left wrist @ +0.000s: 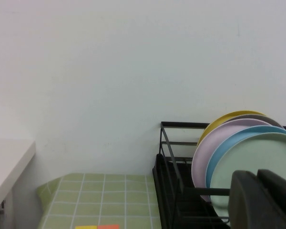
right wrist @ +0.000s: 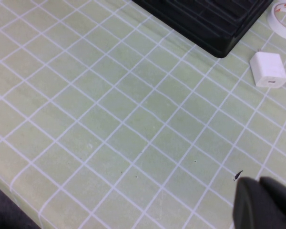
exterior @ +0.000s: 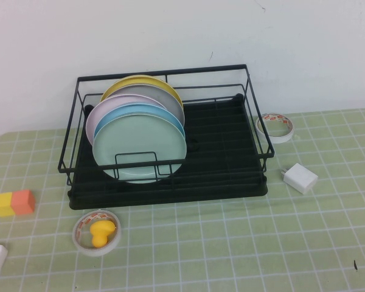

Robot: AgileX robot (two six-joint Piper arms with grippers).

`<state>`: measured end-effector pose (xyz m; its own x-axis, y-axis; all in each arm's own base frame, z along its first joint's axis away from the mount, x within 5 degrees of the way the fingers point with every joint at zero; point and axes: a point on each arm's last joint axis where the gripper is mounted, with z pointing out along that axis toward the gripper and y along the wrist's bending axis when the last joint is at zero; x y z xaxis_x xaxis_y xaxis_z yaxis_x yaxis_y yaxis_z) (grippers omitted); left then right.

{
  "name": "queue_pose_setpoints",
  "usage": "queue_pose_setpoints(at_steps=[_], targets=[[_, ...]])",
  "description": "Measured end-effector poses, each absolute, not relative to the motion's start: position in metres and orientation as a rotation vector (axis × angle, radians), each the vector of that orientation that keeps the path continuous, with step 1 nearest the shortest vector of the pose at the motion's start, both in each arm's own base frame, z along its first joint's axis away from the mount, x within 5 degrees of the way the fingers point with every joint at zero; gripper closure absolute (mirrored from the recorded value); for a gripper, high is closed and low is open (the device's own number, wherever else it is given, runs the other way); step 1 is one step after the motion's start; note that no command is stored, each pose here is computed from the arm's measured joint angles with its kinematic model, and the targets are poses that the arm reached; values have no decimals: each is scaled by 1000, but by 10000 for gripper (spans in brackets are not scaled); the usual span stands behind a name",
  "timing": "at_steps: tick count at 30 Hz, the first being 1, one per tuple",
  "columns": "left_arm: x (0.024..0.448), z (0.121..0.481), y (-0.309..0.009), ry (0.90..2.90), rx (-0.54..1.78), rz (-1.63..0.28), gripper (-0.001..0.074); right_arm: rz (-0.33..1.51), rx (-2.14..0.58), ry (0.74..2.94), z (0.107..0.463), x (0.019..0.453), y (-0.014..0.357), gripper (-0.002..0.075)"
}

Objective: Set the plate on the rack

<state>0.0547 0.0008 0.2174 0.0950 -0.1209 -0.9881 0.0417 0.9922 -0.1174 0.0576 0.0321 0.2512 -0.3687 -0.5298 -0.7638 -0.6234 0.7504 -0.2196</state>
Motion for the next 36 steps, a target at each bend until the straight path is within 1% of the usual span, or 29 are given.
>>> queue_pose_setpoints(at_steps=[4, 8, 10, 12, 14, 17, 18, 25, 31, 36], targets=[[56, 211, 1, 1483, -108, -169, 735, 132, -868, 2051, 251, 58, 32, 727], [56, 210, -2, 1468, -64, -170, 735, 132, -868, 2051, 251, 58, 32, 727], [56, 209, -4, 1468, -120, -265, 735, 132, -868, 2051, 251, 58, 32, 726], [56, 206, -6, 1504, -105, -284, 735, 134, -867, 2051, 251, 58, 32, 727], [56, 197, -9, 1612, -120, -320, 735, 134, -867, 2051, 251, 58, 32, 727], [53, 178, -9, 1815, -144, -319, 735, 134, -867, 2053, 251, 57, 32, 727], [53, 177, -9, 1830, -140, -307, 735, 134, -867, 2053, 251, 57, 32, 727], [52, 177, -8, 1836, -118, -268, 735, 134, -867, 2053, 251, 57, 32, 727], [53, 177, -7, 1834, -179, -311, 735, 134, -867, 2053, 251, 57, 32, 727], [53, 177, -7, 1835, -147, -279, 735, 134, -867, 2053, 251, 57, 32, 727]])
